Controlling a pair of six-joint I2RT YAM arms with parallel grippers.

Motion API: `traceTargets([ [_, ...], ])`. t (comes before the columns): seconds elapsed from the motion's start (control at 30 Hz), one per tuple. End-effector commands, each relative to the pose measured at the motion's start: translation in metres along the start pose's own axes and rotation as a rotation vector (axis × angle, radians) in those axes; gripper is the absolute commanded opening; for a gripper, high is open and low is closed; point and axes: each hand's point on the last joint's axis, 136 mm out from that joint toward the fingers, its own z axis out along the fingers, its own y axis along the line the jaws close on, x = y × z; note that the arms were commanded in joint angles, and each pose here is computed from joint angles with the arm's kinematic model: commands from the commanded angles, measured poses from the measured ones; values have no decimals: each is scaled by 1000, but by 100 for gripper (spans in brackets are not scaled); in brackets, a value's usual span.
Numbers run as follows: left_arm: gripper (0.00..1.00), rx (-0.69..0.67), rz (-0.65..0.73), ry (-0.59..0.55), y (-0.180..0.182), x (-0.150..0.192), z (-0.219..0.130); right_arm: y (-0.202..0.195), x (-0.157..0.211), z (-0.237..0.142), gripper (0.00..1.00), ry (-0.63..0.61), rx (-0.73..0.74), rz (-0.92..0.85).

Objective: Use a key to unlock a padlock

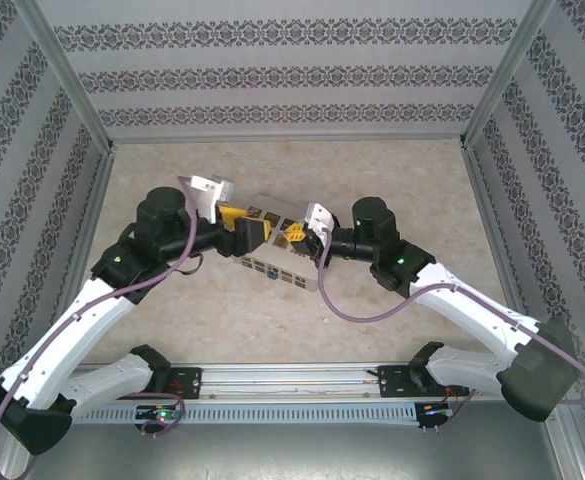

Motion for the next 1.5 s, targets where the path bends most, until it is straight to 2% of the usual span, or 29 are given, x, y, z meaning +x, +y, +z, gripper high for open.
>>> traceTargets([
  [0.0,86,-87,-216,-30,16,-6,-17,6,-5,-5,0,-10,35,-263],
  [0.2,83,39,-461,-57,6,-6,-14,18,-13,-3,0,-10,70,-591],
  [0.33,67,172,-583,-29,-5,-3,2,27,-21,-4,0,-33,62,-749],
  [0.5,52,267,-721,130,-12,16,29,33,-31,-7,0,-54,90,-923],
  [0.77,46,296,-771,199,-13,32,47,36,-37,-6,0,-58,78,-972],
  [1.2,24,332,-797,238,-19,42,54,30,-46,0,0,-77,112,-988],
  [1.47,23,328,-810,251,-17,47,56,25,-54,1,0,-94,148,-1001],
])
